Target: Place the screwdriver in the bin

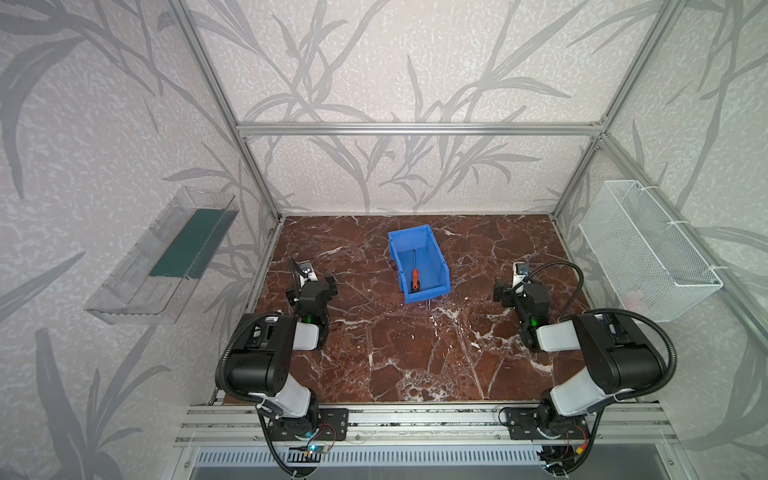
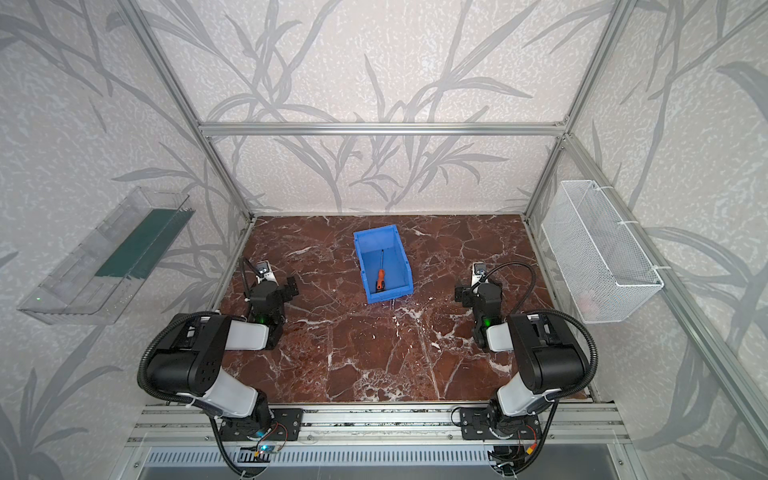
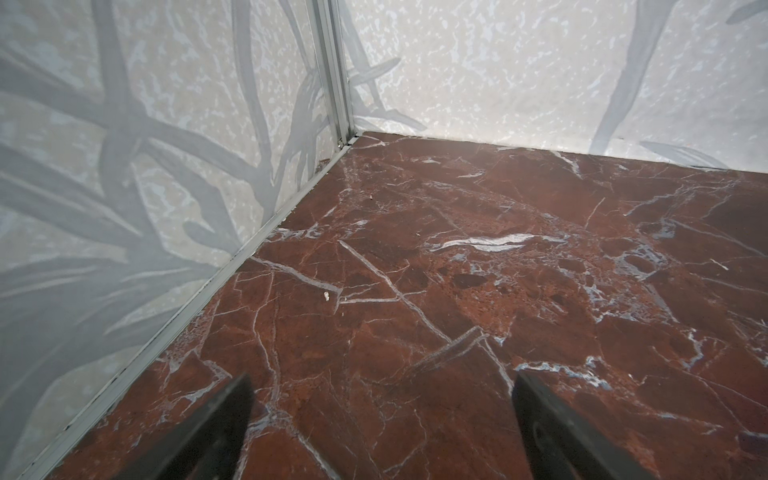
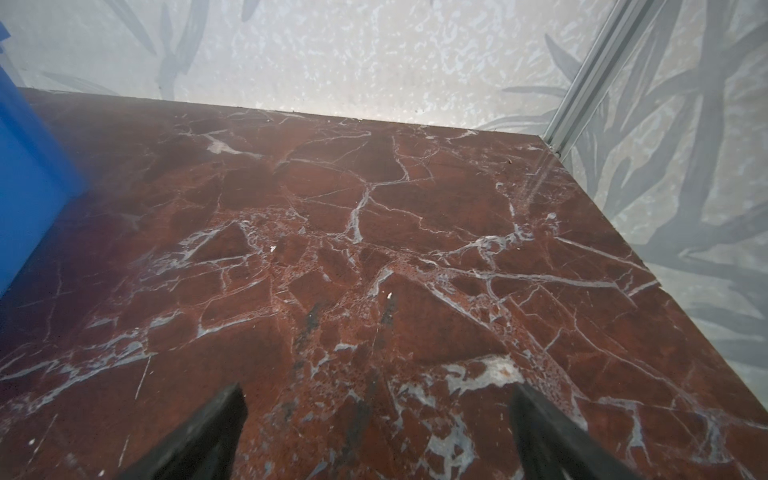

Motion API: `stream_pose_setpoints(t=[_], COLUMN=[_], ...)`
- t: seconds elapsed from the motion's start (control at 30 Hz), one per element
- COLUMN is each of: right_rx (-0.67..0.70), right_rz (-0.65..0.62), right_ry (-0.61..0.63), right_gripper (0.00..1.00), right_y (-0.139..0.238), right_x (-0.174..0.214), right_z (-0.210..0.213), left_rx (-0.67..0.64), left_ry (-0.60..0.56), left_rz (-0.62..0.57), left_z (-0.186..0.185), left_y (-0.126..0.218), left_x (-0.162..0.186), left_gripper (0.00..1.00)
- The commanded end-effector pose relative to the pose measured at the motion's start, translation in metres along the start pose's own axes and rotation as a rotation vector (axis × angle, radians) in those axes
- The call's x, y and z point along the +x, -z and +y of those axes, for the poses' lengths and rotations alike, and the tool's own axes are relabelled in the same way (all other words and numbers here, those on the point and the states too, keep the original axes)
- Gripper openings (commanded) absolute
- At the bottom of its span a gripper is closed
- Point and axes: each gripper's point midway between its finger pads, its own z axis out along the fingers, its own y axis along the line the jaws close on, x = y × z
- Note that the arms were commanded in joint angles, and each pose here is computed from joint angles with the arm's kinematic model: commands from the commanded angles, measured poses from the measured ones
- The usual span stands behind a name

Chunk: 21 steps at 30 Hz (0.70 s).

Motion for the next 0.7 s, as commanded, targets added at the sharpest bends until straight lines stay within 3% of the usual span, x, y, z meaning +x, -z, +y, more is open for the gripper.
stream_pose_setpoints(t=[0.0, 0.67], right_rx=[-0.026, -0.011], right_rz=[-0.028, -0.012], right_ry=[0.001, -0.011], right_gripper=[0.99, 0.99], right_y=[-0.002, -0.0053], right_x=[-0.0127, -0.0115], right_z=[0.0051, 0.0025], left_rx=[0.009, 0.01], left_ry=[-0.003, -0.003], left_rz=[-0.018, -0.016], left_z=[-0.0017, -0.0018], left_y=[-0.0001, 0.0003], left_x=[-0.0036, -0.0028], left_gripper=[0.99, 0.99])
